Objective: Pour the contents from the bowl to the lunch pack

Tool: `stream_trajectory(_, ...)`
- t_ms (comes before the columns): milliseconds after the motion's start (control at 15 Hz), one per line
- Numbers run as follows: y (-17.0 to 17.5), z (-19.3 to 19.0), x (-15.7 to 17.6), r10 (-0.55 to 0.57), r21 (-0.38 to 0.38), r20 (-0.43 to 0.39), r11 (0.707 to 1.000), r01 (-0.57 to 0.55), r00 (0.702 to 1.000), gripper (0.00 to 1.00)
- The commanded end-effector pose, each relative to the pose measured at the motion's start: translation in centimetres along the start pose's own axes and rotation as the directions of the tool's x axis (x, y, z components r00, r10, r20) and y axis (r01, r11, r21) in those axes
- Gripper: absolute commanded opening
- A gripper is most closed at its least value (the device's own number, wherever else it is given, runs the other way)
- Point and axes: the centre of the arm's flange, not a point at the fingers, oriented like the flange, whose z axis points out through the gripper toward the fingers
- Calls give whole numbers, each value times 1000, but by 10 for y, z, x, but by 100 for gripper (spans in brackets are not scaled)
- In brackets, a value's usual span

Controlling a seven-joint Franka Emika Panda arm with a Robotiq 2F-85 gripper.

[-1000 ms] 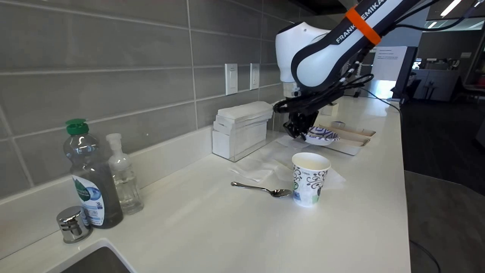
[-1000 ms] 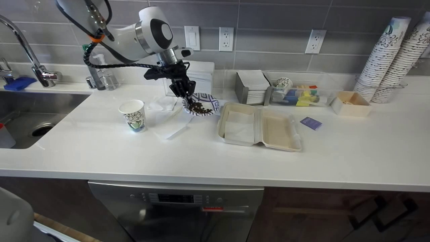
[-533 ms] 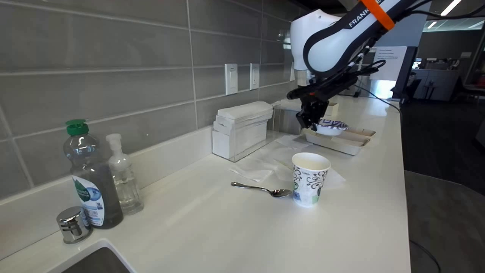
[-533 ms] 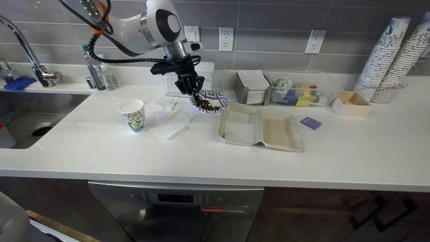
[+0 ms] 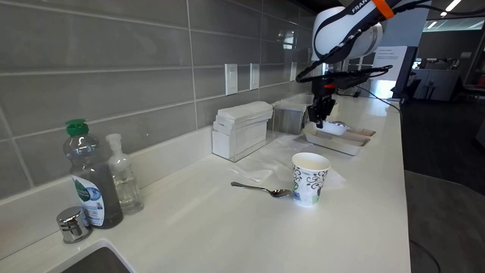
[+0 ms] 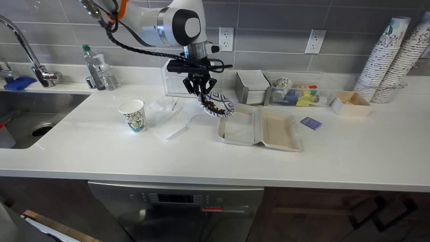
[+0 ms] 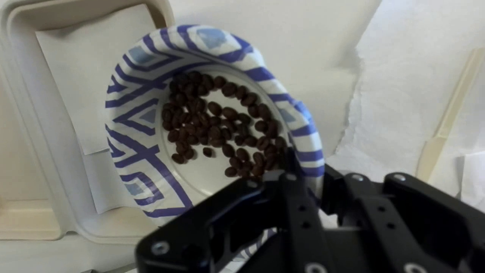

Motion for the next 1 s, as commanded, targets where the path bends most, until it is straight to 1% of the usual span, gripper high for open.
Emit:
stream_trajectory(0,22,-12,-9,-47,116,-31,992,50,998,2)
stream_trajectory(200,41,-18,-12,-61,203,-72,976,75,996,2)
stream_trajectory(333,52,-20,-13,-62,249,-96,965,84,993,2)
stream_trajectory(600,67,-18,-14,-57,318,-122,944,93,991,2)
stream_trajectory(667,71,-16,-13,-47,325,-126,942,86,991,2)
stream_trajectory(733,74,-17,-14,-56,351,-130,931,99,990,2)
stream_trajectory(800,77,-16,-14,-46,362,-136,928,93,990,2)
stream_trajectory(933,84,-16,-15,-41,401,-147,911,98,988,2)
